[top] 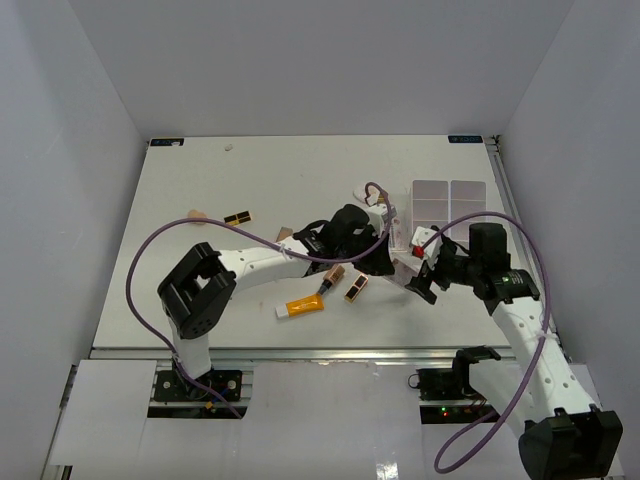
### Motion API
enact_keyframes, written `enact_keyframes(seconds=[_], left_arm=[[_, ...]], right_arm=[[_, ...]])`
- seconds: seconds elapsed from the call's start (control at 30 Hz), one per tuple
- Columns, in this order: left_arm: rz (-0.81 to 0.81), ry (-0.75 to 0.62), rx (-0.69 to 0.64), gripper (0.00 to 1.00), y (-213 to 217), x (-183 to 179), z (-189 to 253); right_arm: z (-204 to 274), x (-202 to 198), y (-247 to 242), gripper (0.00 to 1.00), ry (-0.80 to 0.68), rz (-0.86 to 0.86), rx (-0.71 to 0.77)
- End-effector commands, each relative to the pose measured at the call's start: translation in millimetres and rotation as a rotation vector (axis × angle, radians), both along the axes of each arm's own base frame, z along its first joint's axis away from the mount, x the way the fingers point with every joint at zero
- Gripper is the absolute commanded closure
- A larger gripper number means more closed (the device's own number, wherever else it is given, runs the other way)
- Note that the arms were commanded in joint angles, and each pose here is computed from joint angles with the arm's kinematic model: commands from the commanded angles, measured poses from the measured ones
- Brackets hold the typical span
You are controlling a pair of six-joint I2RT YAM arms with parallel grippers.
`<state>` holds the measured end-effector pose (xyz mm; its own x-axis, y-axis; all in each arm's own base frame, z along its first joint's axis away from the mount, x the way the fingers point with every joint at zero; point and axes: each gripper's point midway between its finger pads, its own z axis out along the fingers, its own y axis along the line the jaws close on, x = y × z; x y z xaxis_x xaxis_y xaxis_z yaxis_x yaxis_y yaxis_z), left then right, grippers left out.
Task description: Organize the makeup
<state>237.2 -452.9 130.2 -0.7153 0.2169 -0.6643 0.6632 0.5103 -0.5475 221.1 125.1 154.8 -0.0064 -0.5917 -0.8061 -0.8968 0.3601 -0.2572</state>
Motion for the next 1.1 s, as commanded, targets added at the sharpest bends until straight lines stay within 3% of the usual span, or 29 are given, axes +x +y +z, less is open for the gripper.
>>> enact_keyframes(seconds=[0.0, 0.37, 0.7, 1.07], left_arm=[[-0.008, -0.311, -0.012, 1.0, 9.9, 25.6, 76.0], [-0.218, -0.783, -0.047, 1.0, -3.2, 49.6, 160.7], [-0.373, -1.004, -0.016, 1.0, -36.8, 79.3, 157.5], [-0.324, -1.148, 0.073, 1.0, -53.2, 151.3, 159.1]], right_arm=[[21.5, 1.6, -15.2, 0.02, -0.022, -0.07, 0.063], [53.1, 10.5, -65.5, 0.12, -0.038, -0.264, 0.292], [54.4, 5.9, -62.6, 0.18, -0.035, -0.239, 0.333], [46.4, 2.3, -60.0, 0.19, -0.013, -0.222, 0.36]])
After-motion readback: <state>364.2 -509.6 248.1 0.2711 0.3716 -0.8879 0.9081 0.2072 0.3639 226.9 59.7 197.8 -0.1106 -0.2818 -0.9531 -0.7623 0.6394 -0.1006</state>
